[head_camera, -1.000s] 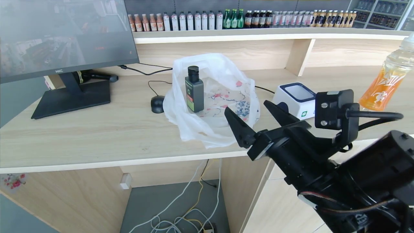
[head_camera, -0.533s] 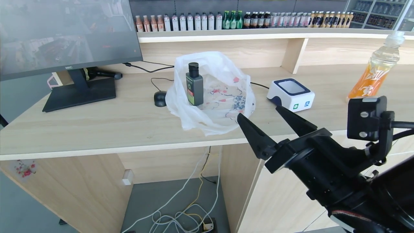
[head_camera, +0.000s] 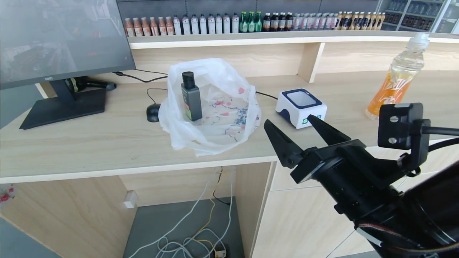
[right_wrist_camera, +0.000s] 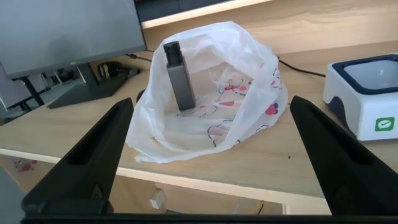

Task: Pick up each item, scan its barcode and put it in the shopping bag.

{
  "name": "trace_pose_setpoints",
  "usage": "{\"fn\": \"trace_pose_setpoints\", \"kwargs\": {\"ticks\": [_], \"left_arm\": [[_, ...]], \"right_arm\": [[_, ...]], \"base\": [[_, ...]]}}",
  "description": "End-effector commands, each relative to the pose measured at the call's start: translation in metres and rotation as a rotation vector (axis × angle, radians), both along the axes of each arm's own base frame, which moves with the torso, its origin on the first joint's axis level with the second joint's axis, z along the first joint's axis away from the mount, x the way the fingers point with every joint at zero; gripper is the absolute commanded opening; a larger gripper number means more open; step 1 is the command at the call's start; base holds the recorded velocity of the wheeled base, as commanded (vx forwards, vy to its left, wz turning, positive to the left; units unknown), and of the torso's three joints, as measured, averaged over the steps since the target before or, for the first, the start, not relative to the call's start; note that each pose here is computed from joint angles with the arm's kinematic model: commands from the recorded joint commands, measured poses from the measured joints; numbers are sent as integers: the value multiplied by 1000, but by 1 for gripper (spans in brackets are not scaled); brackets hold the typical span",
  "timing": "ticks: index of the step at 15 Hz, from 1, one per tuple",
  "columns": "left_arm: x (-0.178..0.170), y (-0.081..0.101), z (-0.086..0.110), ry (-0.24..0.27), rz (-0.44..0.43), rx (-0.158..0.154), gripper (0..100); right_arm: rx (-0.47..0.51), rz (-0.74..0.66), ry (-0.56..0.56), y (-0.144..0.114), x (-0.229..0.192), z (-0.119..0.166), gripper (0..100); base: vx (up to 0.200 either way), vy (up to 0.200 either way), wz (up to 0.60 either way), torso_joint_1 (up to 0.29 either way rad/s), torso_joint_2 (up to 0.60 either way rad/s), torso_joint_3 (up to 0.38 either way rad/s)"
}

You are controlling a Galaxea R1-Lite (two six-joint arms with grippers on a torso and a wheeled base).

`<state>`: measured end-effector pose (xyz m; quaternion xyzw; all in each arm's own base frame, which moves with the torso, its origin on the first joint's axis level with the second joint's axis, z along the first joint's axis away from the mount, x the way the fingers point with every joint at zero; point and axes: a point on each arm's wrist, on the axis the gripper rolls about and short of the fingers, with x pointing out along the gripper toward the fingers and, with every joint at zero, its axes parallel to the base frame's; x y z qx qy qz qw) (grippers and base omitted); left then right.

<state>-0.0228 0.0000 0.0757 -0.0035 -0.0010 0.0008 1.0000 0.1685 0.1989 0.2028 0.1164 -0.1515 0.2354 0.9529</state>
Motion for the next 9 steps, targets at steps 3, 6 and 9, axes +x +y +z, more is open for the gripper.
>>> {"fn": "trace_pose_setpoints", "kwargs": {"ticks": [3, 6, 9], "left_arm": [[0, 0, 0, -3, 0, -1, 100], [0, 0, 0, -3, 0, -1, 100], [0, 0, 0, -3, 0, -2, 100]], "right_arm": [[4, 41, -19, 11, -6, 4, 100], [16, 31, -28, 3, -11, 9, 100], [9, 39, -8, -7, -19, 4, 100]], "base": [[0, -200, 0, 4, 4, 1], [0, -200, 0, 4, 1, 2], [0, -200, 0, -1, 2, 2]]}}
